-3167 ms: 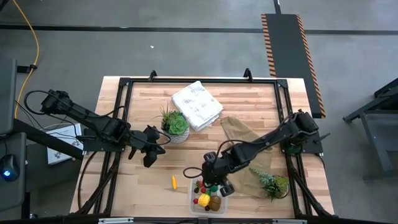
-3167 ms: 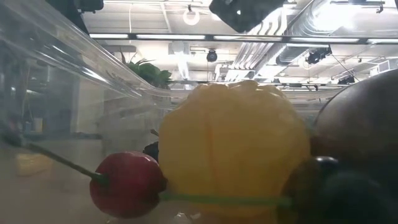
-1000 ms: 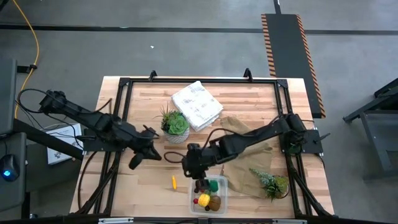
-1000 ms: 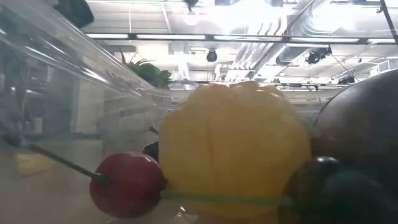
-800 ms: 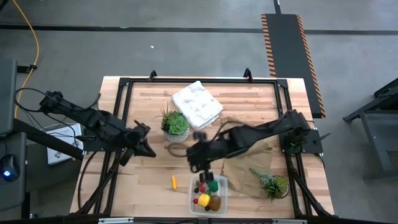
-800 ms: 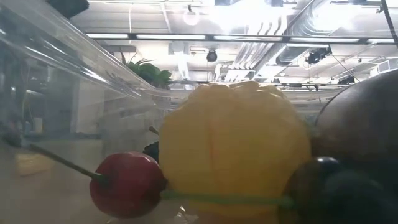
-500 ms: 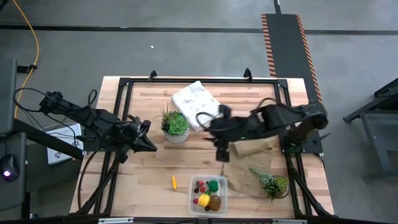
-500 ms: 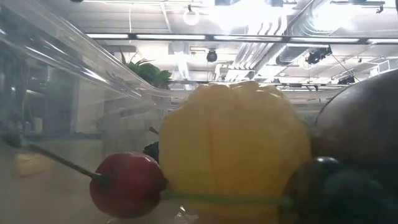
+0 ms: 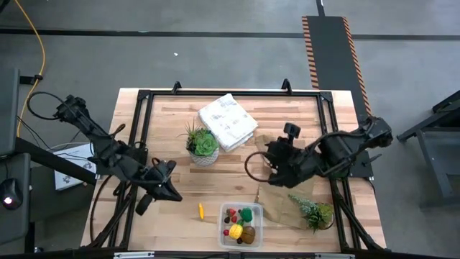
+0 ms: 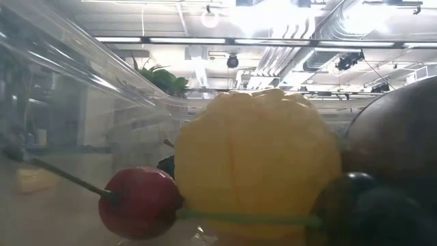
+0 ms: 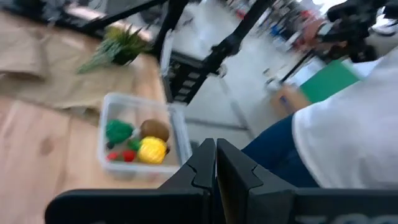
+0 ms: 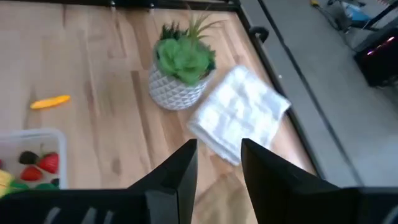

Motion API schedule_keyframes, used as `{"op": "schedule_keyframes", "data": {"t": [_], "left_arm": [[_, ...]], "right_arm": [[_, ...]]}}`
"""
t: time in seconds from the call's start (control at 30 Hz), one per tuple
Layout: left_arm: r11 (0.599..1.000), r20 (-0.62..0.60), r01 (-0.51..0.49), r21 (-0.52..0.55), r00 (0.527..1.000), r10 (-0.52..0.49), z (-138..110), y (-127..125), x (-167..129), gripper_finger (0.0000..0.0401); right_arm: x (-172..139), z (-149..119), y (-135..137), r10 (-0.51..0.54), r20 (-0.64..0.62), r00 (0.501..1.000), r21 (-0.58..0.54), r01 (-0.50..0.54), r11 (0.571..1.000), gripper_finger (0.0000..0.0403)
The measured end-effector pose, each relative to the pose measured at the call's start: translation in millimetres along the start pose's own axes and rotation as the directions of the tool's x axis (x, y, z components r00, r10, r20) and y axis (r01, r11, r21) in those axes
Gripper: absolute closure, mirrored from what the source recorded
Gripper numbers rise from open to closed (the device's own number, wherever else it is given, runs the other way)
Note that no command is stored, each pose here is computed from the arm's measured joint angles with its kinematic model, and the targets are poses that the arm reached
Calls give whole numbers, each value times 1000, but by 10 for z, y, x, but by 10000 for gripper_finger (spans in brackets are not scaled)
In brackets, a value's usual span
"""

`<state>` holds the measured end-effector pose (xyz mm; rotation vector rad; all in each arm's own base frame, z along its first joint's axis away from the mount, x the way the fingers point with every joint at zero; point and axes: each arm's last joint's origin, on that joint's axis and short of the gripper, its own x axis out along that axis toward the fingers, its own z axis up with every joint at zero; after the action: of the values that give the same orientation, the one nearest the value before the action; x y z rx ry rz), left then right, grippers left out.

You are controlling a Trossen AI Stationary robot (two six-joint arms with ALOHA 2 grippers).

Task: Pick and placing Produce into tupperware
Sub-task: Put the yellow corn into the transparent bin

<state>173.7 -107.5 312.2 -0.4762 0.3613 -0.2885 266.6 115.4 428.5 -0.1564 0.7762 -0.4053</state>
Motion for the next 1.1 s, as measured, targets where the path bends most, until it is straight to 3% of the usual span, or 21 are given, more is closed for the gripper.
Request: {"op": "schedule_keyframes", "data": {"t": [0.1, 0.2, 0.33, 0.43, 0.53, 0.7, 0.87, 0.97, 1.1], "left_arm": [[997, -63, -68, 32, 996, 70, 138, -161, -10, 396], [987, -128, -127, 94, 982, 139, 336, -304, -21, 396], [964, -209, -161, 214, 956, 206, 605, -480, -36, 396], [932, -268, -164, 323, 928, 257, 751, -580, -37, 393], [907, -320, -172, 385, 897, 306, 841, -649, -9, 370], [852, -384, -236, 468, 814, 436, 830, -617, 101, 295], [820, -465, -191, 539, 744, 479, 804, -439, 241, 239], [817, -522, -146, 558, 703, 482, 765, -280, 354, 227], [847, -613, -73, 527, 657, 438, 706, -68, 437, 224]], "right_arm": [[125, -221, 39, 23, 17, 1000, 49, -24, 998, 286], [288, -456, 48, 136, 62, 989, 133, -143, 981, 286], [464, -678, -72, 369, 133, 920, 259, -391, 883, 286], [558, -816, -183, 442, 149, 884, 313, -466, 827, 286], [592, -899, -275, 441, 151, 885, 319, -466, 826, 286], [654, -910, -372, 406, 143, 902, 275, -431, 860, 286], [785, -969, -548, 291, 69, 954, 315, -297, 901, 286], [910, -1038, -603, 260, 88, 962, 393, -273, 878, 287], [1171, -1228, -540, 277, 150, 949, 500, -315, 807, 298]]}}
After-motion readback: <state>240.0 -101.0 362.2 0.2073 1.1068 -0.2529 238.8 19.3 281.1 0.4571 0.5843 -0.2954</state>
